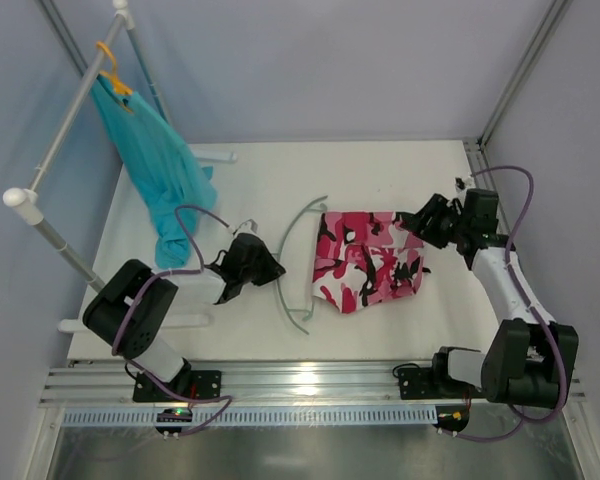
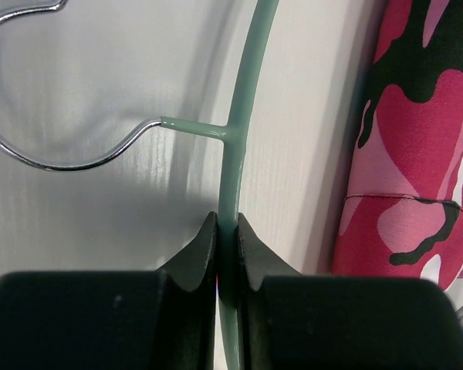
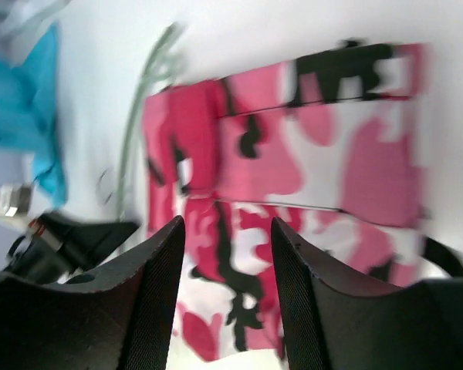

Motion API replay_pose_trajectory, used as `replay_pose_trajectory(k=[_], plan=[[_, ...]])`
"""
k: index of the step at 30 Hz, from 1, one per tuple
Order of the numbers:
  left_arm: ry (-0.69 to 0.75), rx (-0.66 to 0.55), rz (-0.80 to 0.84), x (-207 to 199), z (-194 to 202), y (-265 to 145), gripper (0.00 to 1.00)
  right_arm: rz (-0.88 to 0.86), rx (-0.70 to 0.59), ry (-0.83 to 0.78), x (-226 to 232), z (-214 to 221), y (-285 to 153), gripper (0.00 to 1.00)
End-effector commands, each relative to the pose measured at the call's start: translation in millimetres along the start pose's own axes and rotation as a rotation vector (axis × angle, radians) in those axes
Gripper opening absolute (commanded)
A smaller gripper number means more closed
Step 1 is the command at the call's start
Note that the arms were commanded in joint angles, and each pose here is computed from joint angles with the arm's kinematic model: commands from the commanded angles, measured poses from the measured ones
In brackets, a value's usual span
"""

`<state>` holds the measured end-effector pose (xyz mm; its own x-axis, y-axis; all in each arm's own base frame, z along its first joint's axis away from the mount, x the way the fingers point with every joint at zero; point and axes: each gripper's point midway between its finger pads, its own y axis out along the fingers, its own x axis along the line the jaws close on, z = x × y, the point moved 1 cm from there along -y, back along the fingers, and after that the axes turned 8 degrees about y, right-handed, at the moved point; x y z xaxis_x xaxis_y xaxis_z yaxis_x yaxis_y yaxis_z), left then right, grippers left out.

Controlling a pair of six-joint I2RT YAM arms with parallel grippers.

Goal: Place the trousers on the hanger
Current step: Place trousers on hanger

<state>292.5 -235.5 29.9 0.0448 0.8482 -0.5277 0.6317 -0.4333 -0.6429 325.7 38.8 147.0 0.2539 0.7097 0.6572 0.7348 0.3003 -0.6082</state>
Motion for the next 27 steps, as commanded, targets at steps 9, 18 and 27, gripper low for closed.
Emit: replay_pose_trajectory(k=[9,18,27], plan=[[0.039,-0.134,-0.027,1,-25,-13,0.00,-0.293,0.337,0.077,-9,123,42,0.50],[0.037,-0.162,0.064,-18,-32,-19,0.00,-0.460,0.354,-0.109,82,122,14,0.50],[0.061,-0.209,0.168,-43,-21,-24,0.00,-0.472,0.460,-0.049,105,174,80,0.47]])
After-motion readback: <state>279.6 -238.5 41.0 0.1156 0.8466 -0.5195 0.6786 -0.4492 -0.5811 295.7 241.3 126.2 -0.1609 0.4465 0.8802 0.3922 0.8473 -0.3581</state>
